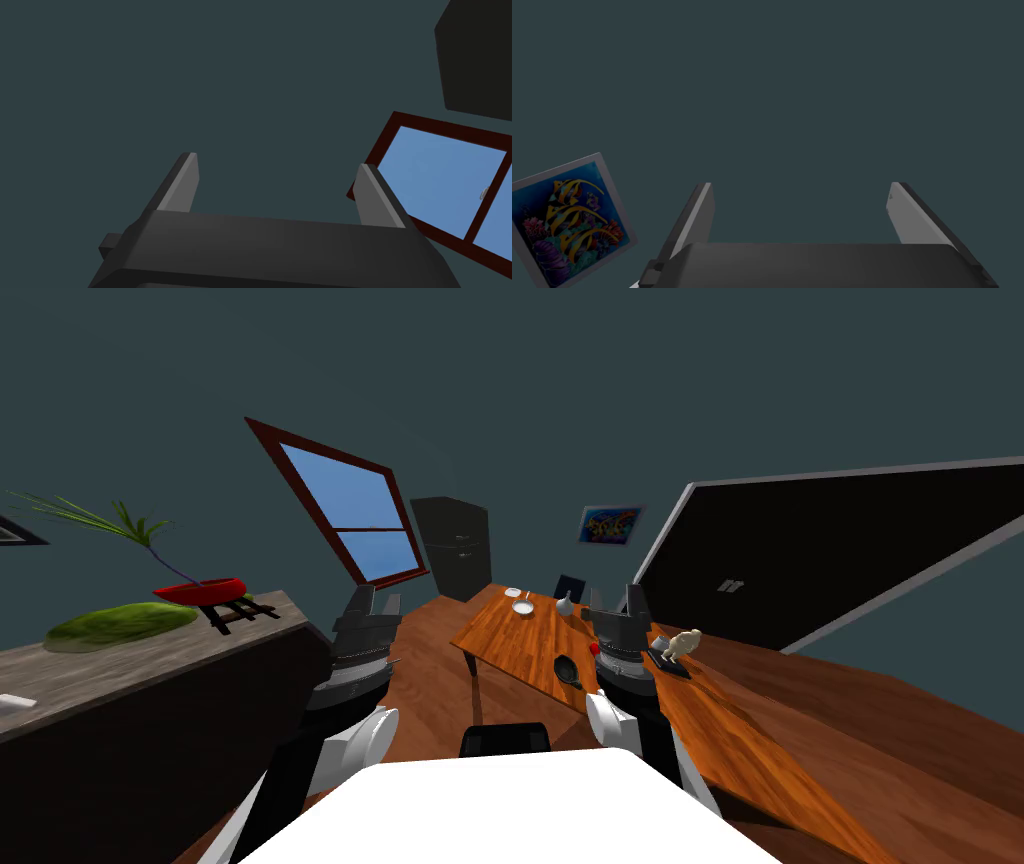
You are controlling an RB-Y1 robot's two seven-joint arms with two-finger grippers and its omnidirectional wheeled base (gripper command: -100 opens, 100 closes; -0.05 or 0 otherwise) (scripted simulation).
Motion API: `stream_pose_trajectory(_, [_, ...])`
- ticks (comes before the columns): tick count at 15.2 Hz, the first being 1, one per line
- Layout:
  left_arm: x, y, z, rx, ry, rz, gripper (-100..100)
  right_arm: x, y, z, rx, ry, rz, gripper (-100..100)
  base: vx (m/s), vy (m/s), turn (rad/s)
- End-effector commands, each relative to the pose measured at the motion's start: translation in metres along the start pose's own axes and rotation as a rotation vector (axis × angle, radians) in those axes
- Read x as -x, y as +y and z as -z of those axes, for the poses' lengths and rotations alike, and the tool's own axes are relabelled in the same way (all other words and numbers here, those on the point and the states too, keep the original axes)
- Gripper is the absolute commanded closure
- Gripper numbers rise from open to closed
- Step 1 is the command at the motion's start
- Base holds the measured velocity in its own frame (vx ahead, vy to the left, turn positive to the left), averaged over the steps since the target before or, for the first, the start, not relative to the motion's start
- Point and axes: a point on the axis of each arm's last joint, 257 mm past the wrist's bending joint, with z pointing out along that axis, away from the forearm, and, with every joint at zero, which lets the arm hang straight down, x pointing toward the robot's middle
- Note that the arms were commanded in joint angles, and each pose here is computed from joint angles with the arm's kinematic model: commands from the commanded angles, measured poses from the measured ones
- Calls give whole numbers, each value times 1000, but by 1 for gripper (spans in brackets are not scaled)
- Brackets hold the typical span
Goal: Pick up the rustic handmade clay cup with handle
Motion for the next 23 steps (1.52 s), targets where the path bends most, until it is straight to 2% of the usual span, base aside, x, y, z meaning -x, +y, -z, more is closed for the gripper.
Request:
stream_pose_trajectory(1, [0, 0, 0, 0, 0, 0, 0, -9, -5, 1, -12, 48, 10, -100, -11, -10, 47])
stream_pose_trajectory(4, [0, 0, 0, 0, 0, 0, 0, -25, -17, 5, -39, 125, 31, -100, -29, -32, 87])
stream_pose_trajectory(5, [0, 0, 0, 0, 0, 0, 0, -25, -17, 5, -39, 125, 31, -100, -31, -41, 69])
stream_pose_trajectory(7, [0, 0, 0, 0, 0, 0, 0, -43, -36, 11, -78, 203, 61, -100, -40, -57, 124])
stream_pose_trajectory(8, [0, 0, 0, 0, 0, 0, 0, -43, -36, 11, -78, 205, 62, -100, -46, -68, 118])
stream_pose_trajectory(10, [0, 0, 0, 0, 0, 0, 0, -62, -61, 21, -127, 285, 103, -100, -57, -73, 158])
stream_pose_trajectory(13, [0, 0, 0, 0, 0, 0, 0, -71, -75, 27, -155, 325, 128, -100, -59, -79, 153])
stream_pose_trajectory(15, [0, 0, 0, 0, 0, 0, 0, -89, -104, 41, -210, 400, 179, -100, -61, -66, 206])
stream_pose_trajectory(18, [0, 0, 0, 0, 0, 0, 0, -99, -125, 54, -251, 448, 218, -100, -78, -75, 159])
stream_pose_trajectory(19, [0, 0, 0, 0, 0, 0, 0, -107, -141, 63, -281, 488, 251, -100, -62, -69, 150])
stream_pose_trajectory(20, [0, 0, 0, 0, 0, 0, 0, -107, -144, 65, -286, 491, 253, -100, -53, -60, 138])
stream_pose_trajectory(23, [0, 0, 0, 0, 0, 0, 0, -123, -176, 87, -344, 572, 325, -100, -53, -54, 163])
